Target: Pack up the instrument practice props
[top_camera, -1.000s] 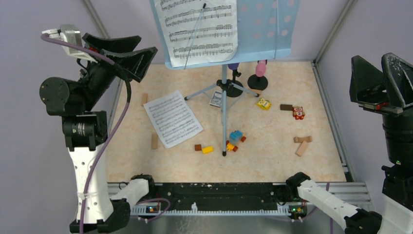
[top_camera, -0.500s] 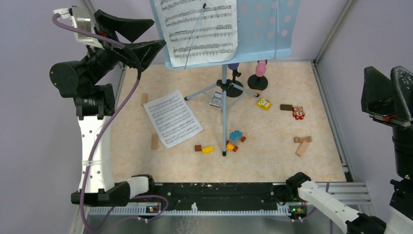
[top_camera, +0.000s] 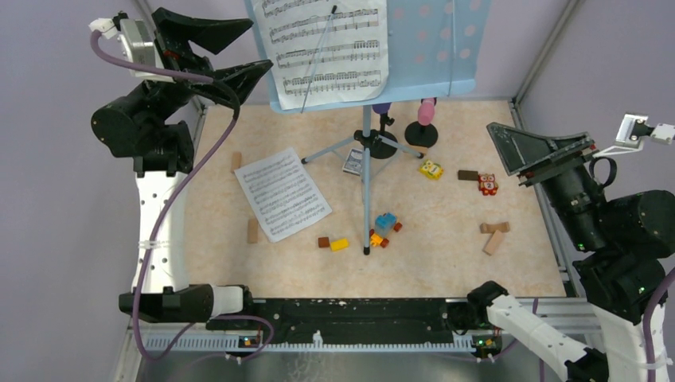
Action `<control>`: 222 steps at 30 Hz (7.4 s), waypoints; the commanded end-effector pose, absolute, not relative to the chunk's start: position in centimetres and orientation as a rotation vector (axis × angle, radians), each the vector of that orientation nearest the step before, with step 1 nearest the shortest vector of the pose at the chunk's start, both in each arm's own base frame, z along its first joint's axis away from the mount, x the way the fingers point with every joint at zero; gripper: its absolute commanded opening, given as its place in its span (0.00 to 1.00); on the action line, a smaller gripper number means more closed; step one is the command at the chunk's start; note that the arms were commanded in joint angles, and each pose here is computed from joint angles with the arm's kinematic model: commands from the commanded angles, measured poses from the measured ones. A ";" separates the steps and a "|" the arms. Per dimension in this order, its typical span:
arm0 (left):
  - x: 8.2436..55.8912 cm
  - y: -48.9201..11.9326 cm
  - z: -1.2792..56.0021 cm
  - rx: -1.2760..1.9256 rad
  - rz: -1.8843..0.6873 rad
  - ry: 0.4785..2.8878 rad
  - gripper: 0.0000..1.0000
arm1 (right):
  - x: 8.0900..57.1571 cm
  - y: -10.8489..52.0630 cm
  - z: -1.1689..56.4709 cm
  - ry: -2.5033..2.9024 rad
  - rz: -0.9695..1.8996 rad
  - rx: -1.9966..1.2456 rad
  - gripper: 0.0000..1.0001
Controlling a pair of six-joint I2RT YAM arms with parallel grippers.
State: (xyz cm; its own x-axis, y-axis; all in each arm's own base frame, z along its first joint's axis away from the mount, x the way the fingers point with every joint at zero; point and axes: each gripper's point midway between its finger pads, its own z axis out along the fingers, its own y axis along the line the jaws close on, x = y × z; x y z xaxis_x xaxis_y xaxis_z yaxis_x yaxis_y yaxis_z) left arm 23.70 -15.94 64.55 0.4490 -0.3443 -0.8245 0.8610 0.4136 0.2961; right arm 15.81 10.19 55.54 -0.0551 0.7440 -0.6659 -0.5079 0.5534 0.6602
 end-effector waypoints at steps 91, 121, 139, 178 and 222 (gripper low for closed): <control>31.1 -17.9 62.9 0.546 -0.923 0.966 0.00 | 23.4 28.8 61.4 1.244 1.205 -0.088 0.50; 30.6 -17.7 63.3 0.536 -0.913 0.952 0.00 | 28.4 36.6 61.1 1.301 1.263 0.008 0.44; 30.6 -17.6 63.3 0.536 -0.912 0.952 0.00 | 29.2 38.1 60.6 1.316 1.274 -0.003 0.25; 24.4 4.7 51.8 -0.394 0.129 1.350 0.00 | 28.7 36.1 60.5 1.151 1.126 -0.110 0.11; 35.4 -5.2 24.1 -0.350 -0.634 1.873 0.00 | 18.7 20.4 38.4 1.578 0.863 -0.217 0.44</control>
